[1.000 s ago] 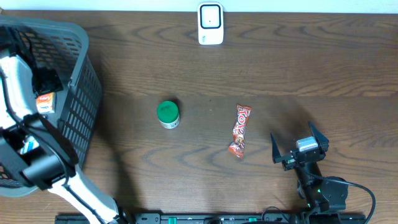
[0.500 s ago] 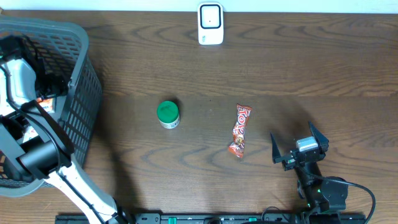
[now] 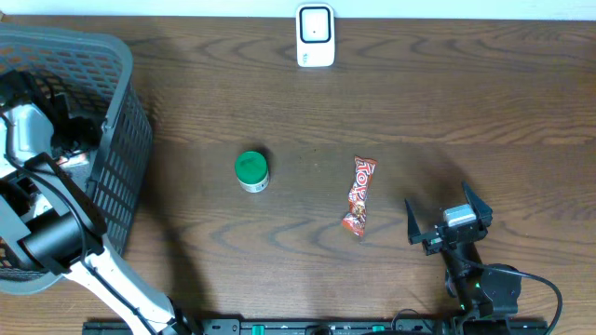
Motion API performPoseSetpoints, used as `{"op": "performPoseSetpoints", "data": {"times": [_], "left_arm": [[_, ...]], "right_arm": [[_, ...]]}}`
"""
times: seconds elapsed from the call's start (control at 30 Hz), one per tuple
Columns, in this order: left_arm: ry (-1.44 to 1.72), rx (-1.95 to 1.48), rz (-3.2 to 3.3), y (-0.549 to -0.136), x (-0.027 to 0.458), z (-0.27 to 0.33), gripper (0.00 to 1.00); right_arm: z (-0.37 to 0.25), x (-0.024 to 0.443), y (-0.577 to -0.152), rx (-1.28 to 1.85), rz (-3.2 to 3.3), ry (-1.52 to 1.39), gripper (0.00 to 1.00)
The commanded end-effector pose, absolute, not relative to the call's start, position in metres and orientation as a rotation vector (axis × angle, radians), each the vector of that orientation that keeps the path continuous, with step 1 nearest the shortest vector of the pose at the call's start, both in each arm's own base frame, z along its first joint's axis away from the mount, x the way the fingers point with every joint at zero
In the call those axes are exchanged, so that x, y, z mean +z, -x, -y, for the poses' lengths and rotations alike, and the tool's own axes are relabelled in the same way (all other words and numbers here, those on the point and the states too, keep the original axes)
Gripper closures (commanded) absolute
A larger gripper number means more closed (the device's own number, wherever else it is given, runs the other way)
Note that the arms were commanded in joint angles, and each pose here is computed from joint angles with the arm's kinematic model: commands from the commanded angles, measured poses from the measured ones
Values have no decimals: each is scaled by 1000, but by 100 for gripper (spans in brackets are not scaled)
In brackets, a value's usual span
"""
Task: Scan the item barcode
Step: 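Reach the left gripper into the basket and grasp the orange snack box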
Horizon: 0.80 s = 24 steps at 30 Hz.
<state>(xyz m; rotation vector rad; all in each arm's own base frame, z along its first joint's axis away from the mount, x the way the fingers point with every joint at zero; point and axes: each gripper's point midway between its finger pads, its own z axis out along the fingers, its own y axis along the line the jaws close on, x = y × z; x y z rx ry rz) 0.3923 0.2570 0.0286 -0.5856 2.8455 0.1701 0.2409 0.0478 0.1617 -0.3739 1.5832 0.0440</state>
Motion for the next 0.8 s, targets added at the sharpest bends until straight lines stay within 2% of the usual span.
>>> {"op": "performPoseSetpoints", "data": {"times": [0.0,0.07,0.23,0.37,0.6,0.77], "left_arm": [[577,117,-2944,-373,-4,-245,43],[578,114,-2949,-372,-3,-244,51],[665,113,-2919,-373,7,-245,55],[726,128,-2855,-376,37,-247,61],[767,189,-2646,-373,136,-244,64],[863,101,-2363,-362,235,-221,64]], "right_arm": [[-46,161,-241,49,-1586,359,1],[-46,161,-241,49,-1586,359,1],[-46,161,-241,49,-1586,359,1],[-46,161,-241,49,-1586,359,1],[-46,161,-241,49,-1586,359,1],[-46,161,-241,49,-1586,359,1]]}}
